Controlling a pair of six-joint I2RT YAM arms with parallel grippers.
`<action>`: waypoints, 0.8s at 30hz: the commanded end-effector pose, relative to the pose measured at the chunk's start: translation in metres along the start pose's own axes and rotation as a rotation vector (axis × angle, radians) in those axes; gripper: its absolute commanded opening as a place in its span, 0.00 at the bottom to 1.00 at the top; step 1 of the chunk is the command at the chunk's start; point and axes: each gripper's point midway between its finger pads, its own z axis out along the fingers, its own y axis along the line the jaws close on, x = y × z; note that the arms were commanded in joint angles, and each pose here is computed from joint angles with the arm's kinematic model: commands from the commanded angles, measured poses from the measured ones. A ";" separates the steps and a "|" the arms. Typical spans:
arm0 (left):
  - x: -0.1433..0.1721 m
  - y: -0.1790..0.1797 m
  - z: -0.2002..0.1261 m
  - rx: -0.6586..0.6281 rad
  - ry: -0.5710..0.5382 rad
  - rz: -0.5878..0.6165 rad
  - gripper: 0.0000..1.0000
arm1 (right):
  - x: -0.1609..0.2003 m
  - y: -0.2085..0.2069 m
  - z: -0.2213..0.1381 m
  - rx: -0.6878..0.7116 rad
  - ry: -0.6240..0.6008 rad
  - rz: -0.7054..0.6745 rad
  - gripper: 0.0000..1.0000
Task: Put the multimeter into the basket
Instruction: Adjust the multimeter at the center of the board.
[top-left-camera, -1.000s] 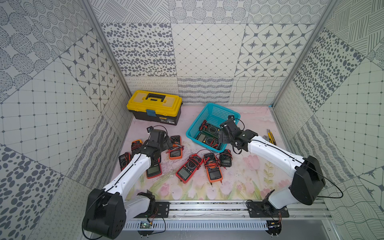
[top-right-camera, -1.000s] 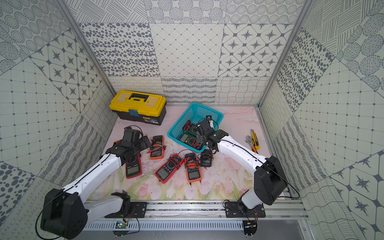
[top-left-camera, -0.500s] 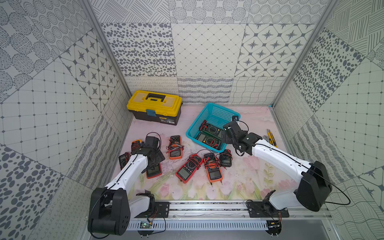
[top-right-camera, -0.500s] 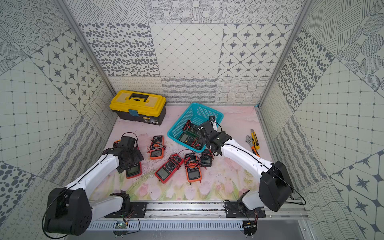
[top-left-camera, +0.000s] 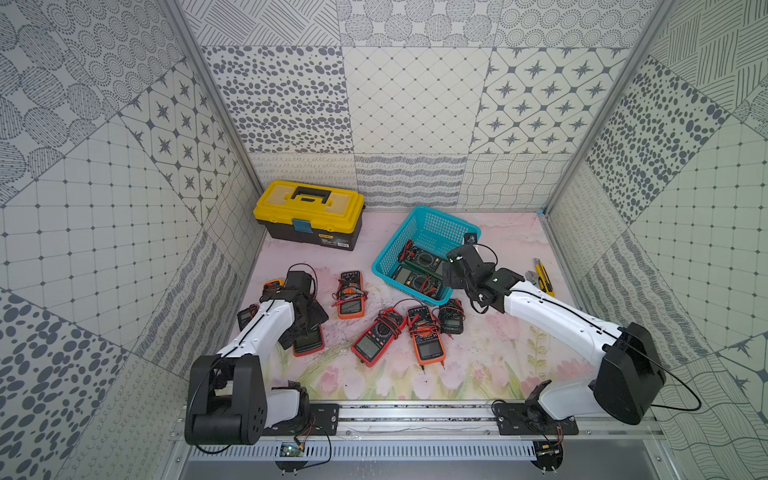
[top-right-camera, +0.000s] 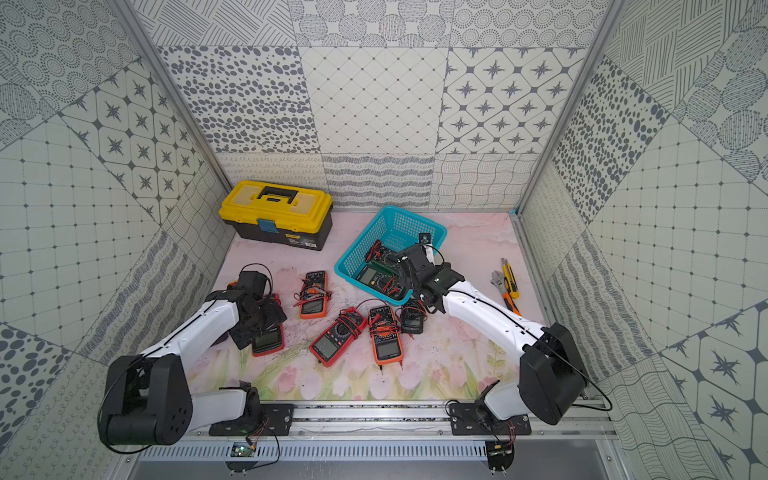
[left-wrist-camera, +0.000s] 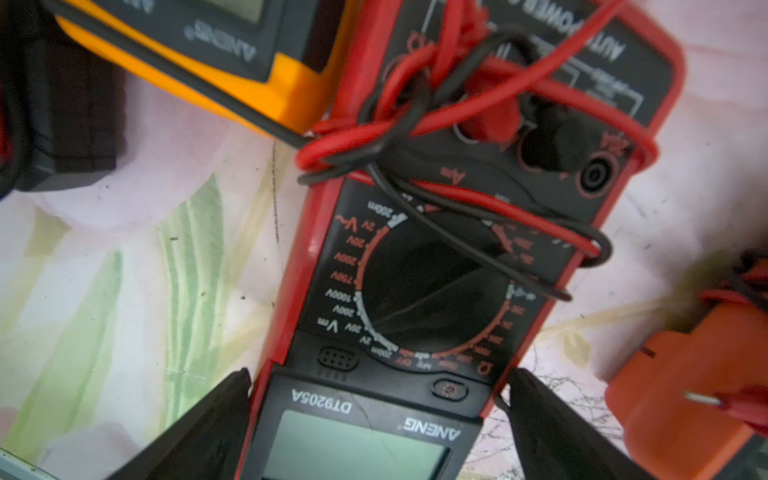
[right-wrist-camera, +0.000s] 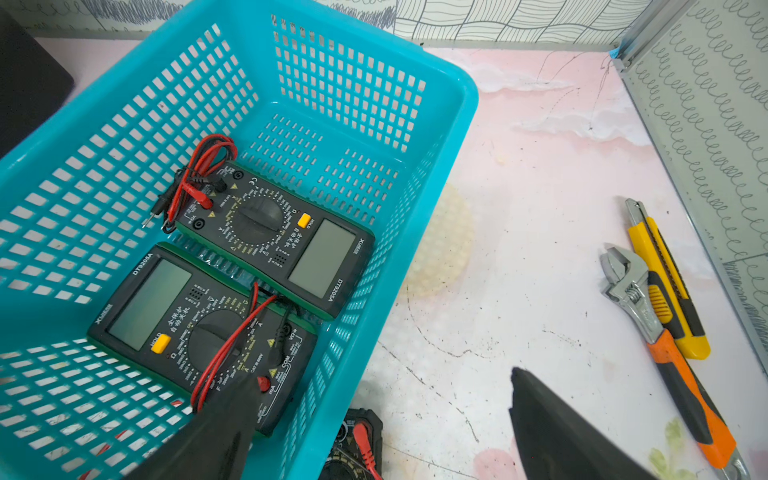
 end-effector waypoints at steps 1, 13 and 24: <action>0.002 -0.005 0.011 0.023 0.047 -0.012 0.99 | -0.013 0.006 -0.007 -0.040 -0.056 0.015 0.98; 0.004 -0.010 0.022 0.006 0.108 0.015 0.99 | -0.012 0.014 -0.006 -0.089 -0.062 0.008 0.98; 0.006 -0.008 0.043 -0.055 0.164 -0.024 0.99 | -0.019 0.016 -0.014 -0.122 -0.088 0.006 0.98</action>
